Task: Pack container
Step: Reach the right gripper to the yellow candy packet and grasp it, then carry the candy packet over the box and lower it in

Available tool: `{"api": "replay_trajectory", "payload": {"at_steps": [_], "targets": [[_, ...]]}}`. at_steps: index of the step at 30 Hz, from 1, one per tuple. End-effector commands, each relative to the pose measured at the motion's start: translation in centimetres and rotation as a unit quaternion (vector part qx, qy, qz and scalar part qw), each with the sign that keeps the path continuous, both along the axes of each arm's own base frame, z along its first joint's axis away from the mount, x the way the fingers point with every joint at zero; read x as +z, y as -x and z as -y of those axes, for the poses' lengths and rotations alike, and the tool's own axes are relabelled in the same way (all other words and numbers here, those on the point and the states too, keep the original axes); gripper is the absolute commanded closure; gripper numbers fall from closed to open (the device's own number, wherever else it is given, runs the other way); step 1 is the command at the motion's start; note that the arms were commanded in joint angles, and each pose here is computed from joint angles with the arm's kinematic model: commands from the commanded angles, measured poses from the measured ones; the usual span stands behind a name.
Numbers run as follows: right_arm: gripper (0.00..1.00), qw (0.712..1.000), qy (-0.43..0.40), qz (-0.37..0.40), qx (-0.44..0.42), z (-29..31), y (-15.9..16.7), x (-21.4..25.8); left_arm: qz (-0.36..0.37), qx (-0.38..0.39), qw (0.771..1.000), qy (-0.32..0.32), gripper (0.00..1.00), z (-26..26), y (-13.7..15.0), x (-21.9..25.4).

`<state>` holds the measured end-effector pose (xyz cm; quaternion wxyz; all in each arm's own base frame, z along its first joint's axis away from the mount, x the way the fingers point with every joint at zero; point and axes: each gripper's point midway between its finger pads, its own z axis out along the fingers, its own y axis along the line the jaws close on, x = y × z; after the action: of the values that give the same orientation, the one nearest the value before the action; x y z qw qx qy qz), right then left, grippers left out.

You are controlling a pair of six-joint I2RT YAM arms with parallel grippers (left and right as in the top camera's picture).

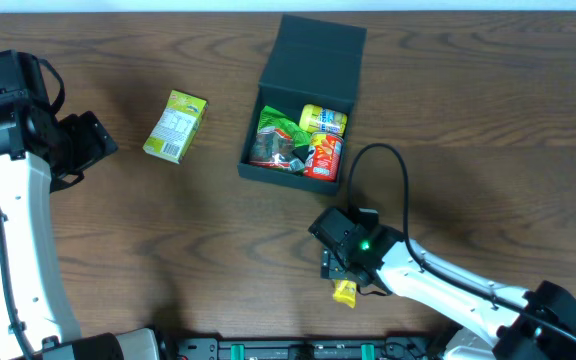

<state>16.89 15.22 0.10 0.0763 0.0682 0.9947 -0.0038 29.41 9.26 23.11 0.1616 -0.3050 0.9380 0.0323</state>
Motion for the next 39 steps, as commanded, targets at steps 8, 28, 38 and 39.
{"api": "replay_trajectory", "payload": {"at_steps": [8, 28, 38, 39], "targets": [[0.46, 1.000, 0.007, 0.007, -0.001, 0.1, -0.2, 0.0, -0.002, 0.005, 1.000, 0.002, 0.05, 0.0, 0.2, -0.1], [0.85, 1.000, -0.016, -0.018, 0.011, -2.0, -0.3, 2.7, -0.002, 0.005, 1.000, 0.002, 0.05, 0.0, 0.2, -0.1], [0.83, 0.998, -0.037, 0.008, 0.053, -5.1, -1.9, 7.9, -0.002, 0.005, 1.000, 0.002, 0.05, 0.0, 0.2, -0.1], [0.83, 0.997, -0.044, 0.016, 0.060, -5.5, -2.3, 8.5, -0.002, 0.005, 1.000, 0.002, 0.05, 0.0, 0.2, -0.1]]}}
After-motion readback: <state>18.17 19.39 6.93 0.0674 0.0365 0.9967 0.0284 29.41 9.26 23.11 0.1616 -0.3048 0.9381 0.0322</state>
